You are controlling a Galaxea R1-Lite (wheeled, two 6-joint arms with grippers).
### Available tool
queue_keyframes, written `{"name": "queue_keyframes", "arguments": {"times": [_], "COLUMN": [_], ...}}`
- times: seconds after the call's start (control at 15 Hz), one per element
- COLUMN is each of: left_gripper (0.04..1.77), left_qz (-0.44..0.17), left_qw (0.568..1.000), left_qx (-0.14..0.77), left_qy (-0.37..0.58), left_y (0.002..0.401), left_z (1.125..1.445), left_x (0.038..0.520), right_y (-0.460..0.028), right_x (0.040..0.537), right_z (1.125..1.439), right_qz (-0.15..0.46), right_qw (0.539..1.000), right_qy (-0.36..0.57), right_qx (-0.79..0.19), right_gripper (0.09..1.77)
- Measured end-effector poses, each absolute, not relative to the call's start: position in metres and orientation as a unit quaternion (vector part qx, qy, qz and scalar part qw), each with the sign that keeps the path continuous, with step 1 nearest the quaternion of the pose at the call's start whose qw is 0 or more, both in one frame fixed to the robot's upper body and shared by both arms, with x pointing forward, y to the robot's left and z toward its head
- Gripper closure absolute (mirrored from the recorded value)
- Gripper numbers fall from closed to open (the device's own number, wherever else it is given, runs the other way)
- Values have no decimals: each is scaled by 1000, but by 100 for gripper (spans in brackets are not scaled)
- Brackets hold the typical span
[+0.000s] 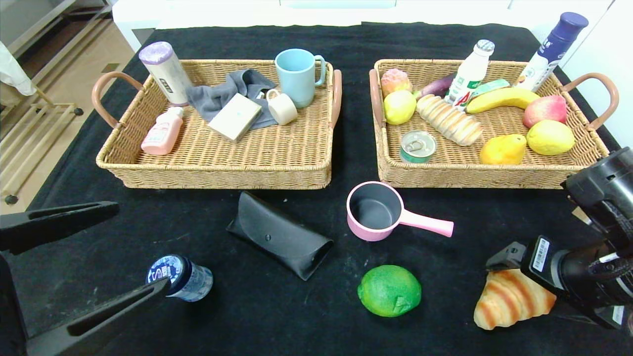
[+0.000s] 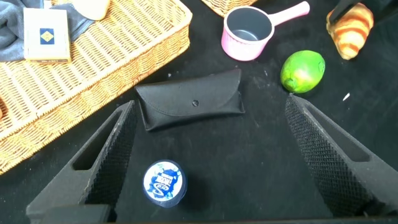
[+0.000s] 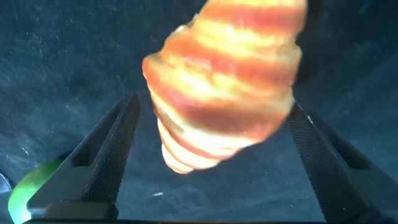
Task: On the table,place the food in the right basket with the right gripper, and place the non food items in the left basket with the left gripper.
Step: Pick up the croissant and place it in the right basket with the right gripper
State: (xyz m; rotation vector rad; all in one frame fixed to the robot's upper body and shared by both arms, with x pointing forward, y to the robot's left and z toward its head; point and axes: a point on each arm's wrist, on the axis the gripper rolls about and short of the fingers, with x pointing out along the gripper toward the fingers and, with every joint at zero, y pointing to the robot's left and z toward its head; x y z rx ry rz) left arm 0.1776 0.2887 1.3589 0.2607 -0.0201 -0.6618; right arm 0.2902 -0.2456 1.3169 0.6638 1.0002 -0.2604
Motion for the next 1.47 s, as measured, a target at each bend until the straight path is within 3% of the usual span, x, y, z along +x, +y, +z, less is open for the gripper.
{"name": "queue_keyframes", "arguments": {"times": [0.8,0.93,1.07,1.27,1.47], "left_gripper": [9,9,9,9,9], "left_qz": [-324,-324,-324,-324,-324], "left_qw": [937,937,937,937,937], "left_qx": [129,129,129,129,129], "left_qy": [-14,-14,-13,-14,-13], "left_y": [290,290,290,290,290], "left_z": [1359,1359,1359,1359,1359], "left_x": [176,176,176,176,176], "right_y": [-243,-243,-242,-242,-242], "right_x": [298,299,300,300,301], "right_z": [1304,1303,1303,1302,1302], "right_qz": [-130,-131,-131,-131,-132], "right_qw": [814,814,813,813,813], "right_qy": [475,476,477,478,478], "right_qx": [308,306,306,305,305], "right_gripper": [17,52,76,95,103]}}
